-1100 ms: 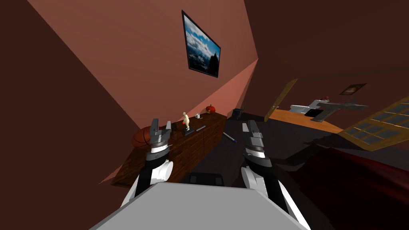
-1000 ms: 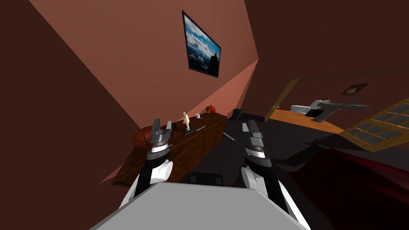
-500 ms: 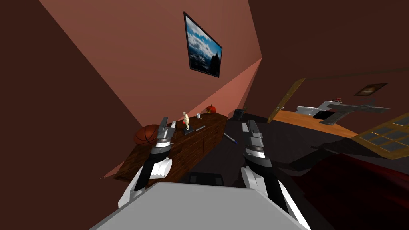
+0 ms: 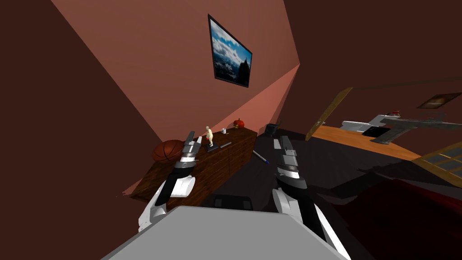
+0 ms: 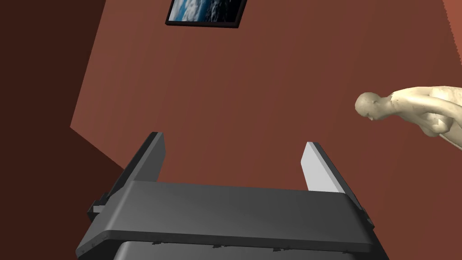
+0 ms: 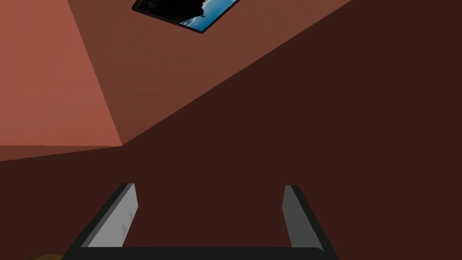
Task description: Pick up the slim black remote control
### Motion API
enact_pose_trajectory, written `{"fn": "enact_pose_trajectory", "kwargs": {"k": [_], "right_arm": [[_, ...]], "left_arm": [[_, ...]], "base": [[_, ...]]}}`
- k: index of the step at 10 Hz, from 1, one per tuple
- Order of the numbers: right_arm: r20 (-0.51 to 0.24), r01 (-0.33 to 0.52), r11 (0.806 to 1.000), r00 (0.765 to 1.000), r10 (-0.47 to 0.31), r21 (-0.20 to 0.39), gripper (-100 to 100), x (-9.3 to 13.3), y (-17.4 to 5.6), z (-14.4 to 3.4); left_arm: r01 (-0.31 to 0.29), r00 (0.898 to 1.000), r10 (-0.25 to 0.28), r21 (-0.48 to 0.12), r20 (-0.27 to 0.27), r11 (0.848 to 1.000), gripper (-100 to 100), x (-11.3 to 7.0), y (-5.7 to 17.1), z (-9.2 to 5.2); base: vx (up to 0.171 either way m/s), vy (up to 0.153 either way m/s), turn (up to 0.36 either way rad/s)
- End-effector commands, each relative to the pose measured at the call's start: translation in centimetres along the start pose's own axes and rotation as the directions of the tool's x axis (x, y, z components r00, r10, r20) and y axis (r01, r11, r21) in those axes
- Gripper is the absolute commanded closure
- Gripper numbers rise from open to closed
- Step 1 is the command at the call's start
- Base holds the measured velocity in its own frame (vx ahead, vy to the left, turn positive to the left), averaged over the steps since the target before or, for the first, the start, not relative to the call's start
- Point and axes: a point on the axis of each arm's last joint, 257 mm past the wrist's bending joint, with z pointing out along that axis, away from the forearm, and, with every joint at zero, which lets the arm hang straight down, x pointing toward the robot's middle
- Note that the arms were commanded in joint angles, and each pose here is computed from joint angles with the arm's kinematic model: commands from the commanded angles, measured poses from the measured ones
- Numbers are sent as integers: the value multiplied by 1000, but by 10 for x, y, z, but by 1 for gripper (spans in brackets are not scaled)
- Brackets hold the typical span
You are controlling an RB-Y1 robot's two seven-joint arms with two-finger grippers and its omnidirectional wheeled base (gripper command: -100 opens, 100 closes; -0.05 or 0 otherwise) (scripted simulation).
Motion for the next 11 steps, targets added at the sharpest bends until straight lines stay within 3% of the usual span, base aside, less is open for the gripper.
{"fn": "enact_pose_trajectory", "kwargs": {"k": [1,3,6,8,9,11], "right_arm": [[0,0,1000,1000,0,0,0,0,0,0],[0,0,1000,1000,0,0,0,0,0,0],[0,0,1000,1000,0,0,0,0,0,0],[0,0,1000,1000,0,0,0,0,0,0],[0,0,1000,1000,0,0,0,0,0,0],[0,0,1000,1000,0,0,0,0,0,0]], "left_arm": [[19,1000,-20,-34,-18,999,-100,4,12,7],[18,1000,-20,-74,-19,997,-100,5,22,6],[51,997,-57,-133,-47,990,-100,12,39,20],[48,997,-57,-185,-47,982,-100,13,53,18],[64,995,-77,-195,-60,979,-100,17,56,26],[61,995,-77,-245,-60,968,-100,18,69,23]], "base": [[5,-71,93],[3,-47,19],[7,-72,73],[8,-55,36],[3,-57,79],[6,-52,33]]}}
